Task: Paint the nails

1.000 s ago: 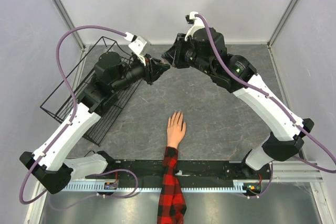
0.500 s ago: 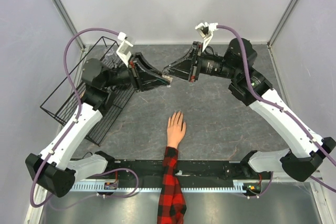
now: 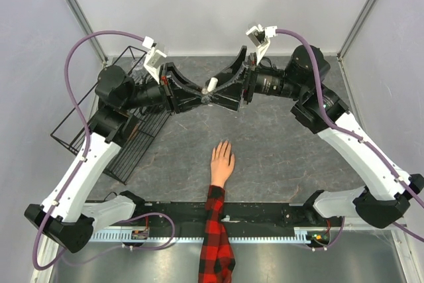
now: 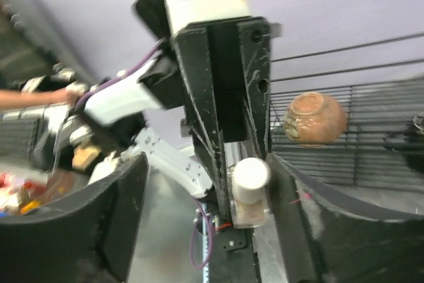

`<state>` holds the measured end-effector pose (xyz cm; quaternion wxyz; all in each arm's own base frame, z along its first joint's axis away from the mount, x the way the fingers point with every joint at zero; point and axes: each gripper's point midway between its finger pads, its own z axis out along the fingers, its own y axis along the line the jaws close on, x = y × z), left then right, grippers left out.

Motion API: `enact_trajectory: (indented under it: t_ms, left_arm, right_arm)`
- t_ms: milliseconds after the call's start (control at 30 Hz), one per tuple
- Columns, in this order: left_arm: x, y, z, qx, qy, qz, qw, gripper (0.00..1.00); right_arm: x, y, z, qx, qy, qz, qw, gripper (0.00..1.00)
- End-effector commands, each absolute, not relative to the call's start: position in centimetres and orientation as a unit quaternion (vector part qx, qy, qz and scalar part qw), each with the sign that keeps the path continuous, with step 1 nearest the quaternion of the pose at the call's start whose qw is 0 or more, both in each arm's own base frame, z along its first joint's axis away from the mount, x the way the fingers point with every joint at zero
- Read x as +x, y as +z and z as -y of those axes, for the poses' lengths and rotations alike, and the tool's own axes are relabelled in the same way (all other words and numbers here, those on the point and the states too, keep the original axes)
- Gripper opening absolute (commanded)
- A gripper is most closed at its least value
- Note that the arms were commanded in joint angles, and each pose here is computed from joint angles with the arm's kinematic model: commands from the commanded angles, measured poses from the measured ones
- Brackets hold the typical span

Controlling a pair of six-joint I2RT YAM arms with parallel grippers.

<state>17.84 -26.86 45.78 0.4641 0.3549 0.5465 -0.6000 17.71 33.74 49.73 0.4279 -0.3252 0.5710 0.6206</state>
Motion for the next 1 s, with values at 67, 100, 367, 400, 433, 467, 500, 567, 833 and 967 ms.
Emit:
enact_trajectory:
  t_ms: [67, 100, 367, 400, 433, 467, 500, 567, 833, 967]
  left_arm:
    - [24.0, 44.9, 25.2, 0.327, -0.445, -0.591, 0.587, 0.02]
    - [24.5, 44.8, 25.0, 0.321, -0.433, -0.596, 0.595, 0.02]
    - [27.2, 44.7, 24.7, 0.289, -0.385, -0.611, 0.629, 0.02]
    - [27.2, 44.7, 24.7, 0.287, -0.385, -0.611, 0.629, 0.02]
    - [27.2, 44.7, 24.7, 0.285, -0.387, -0.612, 0.629, 0.02]
    - [27.1, 44.7, 24.7, 0.285, -0.388, -0.611, 0.628, 0.02]
    - [27.1, 44.7, 24.8, 0.285, -0.388, -0.611, 0.628, 0.02]
    - [26.8, 44.9, 24.7, 0.282, -0.392, -0.61, 0.628, 0.02]
    - [23.9, 46.2, 25.3, 0.287, -0.461, -0.589, 0.598, 0.02]
    - [20.3, 47.2, 26.0, 0.328, -0.541, -0.546, 0.55, 0.02]
  right_arm:
    - [26.6, 46.8, -30.8, -0.139, 0.446, -0.726, 0.505, 0.94]
    - [27.0, 46.5, -30.6, -0.125, 0.436, -0.736, 0.503, 0.94]
    - [28.7, 46.9, -32.2, -0.083, 0.385, -0.764, 0.511, 0.67]
    - [28.6, 47.4, -32.3, -0.084, 0.386, -0.761, 0.514, 0.66]
    - [28.8, 47.1, -32.7, -0.087, 0.38, -0.764, 0.513, 0.6]
    - [28.6, 46.9, -33.0, -0.091, 0.379, -0.765, 0.512, 0.51]
    - [28.7, 47.1, -33.0, -0.091, 0.378, -0.764, 0.515, 0.46]
    - [28.6, 46.7, -33.2, -0.094, 0.376, -0.766, 0.512, 0.35]
    - [27.9, 45.7, -33.6, -0.123, 0.378, -0.77, 0.5, 0.06]
    - [26.0, 46.3, -33.6, -0.196, 0.4, -0.739, 0.506, 0.0]
